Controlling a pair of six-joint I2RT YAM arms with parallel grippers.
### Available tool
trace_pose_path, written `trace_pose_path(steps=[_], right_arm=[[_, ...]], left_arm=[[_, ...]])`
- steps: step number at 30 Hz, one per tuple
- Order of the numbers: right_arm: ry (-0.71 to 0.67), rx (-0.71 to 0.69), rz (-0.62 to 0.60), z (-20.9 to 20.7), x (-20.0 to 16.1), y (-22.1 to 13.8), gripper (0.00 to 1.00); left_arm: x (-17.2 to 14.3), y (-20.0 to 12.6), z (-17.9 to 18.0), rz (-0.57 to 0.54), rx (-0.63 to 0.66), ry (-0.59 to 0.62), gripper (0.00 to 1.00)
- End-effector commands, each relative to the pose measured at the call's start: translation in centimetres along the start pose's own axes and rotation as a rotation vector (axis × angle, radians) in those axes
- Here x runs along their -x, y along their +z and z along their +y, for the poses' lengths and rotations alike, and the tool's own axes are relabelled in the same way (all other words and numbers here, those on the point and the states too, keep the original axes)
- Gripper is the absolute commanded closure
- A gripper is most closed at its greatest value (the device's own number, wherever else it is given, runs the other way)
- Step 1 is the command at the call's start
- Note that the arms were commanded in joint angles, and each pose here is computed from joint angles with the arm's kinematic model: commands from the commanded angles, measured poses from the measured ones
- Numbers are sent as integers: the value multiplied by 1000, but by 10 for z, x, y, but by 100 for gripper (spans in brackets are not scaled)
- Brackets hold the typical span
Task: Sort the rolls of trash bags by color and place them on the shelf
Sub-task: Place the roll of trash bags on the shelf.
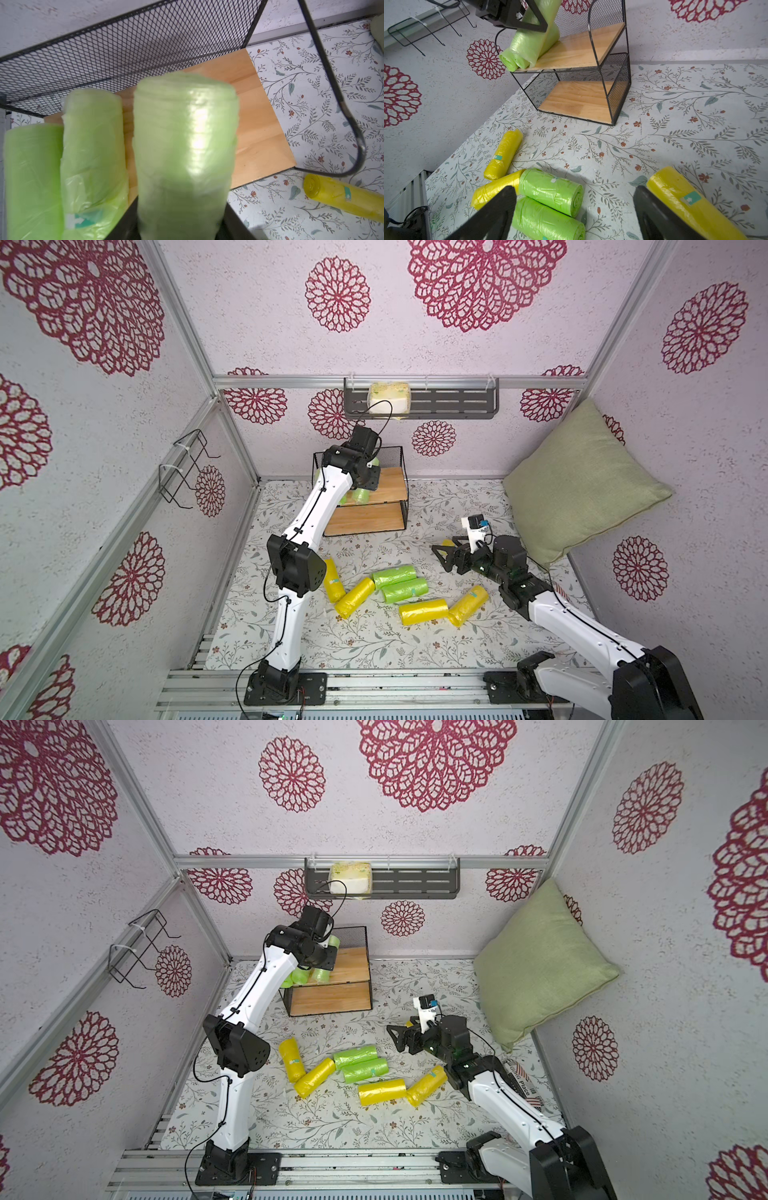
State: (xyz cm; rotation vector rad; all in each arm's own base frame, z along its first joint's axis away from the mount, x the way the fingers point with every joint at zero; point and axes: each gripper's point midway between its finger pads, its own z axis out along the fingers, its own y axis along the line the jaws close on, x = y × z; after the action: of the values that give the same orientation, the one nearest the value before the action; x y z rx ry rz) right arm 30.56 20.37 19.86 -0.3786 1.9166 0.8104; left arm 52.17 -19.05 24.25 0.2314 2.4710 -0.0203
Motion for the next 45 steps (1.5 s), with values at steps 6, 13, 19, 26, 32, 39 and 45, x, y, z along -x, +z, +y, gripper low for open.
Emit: trace_pose_path(steps=[6,13,19,26,32,39,45], right_arm=[[-2,-20,-34,-5,2,1,7],[8,2,-35,-4,1,6,7],[12,-1,-28,-6,-4,6,7],[13,-3,-26,-7,-8,6,7],[17,-2,-19,-8,-12,8,7],[22,-2,-15,-10,-15,9,7],[25,-3,-11,-10,-17,10,7]], left_arm=[[12,20,7,-39,26,2,46],[6,28,13,-22,72,17,45],[4,31,5,-12,22,6,43],[-2,37,-5,9,-25,-12,39],[-10,50,5,33,46,18,38],[-7,57,10,23,84,31,44],[12,53,25,-55,167,13,50]])
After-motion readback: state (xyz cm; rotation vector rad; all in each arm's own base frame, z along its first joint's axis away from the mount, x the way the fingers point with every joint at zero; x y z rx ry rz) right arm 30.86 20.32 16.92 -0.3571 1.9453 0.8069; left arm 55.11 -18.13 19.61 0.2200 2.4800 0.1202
